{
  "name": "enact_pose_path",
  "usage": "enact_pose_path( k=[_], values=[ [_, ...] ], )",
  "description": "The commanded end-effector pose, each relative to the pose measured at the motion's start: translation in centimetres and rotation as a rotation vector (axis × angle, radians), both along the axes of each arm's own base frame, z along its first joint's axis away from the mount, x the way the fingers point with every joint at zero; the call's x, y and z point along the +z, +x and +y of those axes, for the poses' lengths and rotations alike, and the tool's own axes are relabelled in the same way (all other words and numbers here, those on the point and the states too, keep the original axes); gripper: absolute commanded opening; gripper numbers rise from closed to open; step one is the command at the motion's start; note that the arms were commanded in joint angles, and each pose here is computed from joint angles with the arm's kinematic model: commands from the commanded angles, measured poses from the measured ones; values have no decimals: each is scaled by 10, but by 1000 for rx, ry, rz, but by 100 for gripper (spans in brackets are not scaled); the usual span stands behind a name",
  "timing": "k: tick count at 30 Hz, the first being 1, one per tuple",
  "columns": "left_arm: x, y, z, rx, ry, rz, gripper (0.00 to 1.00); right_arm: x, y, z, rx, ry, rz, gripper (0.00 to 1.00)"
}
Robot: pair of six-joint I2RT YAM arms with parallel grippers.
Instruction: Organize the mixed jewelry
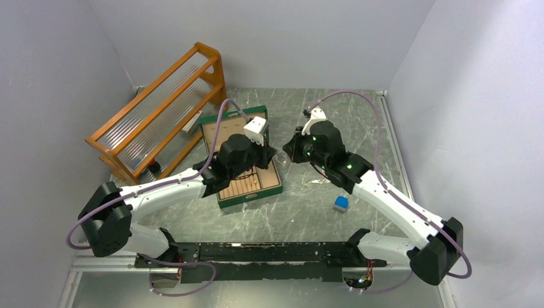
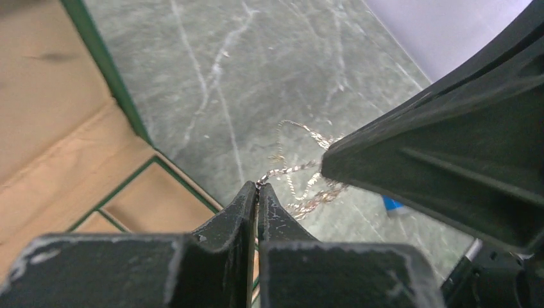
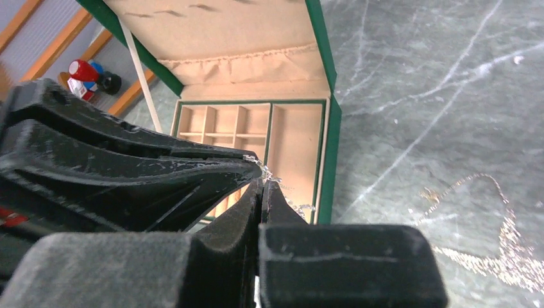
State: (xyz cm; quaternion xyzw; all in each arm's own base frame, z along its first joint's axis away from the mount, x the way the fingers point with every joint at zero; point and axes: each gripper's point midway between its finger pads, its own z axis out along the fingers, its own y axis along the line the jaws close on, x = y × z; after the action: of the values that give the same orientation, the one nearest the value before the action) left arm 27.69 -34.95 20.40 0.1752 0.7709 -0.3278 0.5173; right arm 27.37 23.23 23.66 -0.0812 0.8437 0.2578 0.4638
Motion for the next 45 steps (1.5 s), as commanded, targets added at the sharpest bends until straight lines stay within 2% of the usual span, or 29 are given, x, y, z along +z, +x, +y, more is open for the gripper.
enact_pose_path(
  k=[1,11,23,33,45],
  values=[
    [13,20,31,170,142,-26,5,11,26,26,20,80,-63,0],
    [20,49,69,343,300,-28,5,6,70,72,55,132,-82,0],
    [13,93,109,441,319,56,5,4,115,108,41,162,-107,0],
    [8,124,110,476,340,82,5,-3,140,116,-11,152,-111,0],
    [-3,135,115,535,358,103,5,-16,155,111,-88,118,-115,0]
  ],
)
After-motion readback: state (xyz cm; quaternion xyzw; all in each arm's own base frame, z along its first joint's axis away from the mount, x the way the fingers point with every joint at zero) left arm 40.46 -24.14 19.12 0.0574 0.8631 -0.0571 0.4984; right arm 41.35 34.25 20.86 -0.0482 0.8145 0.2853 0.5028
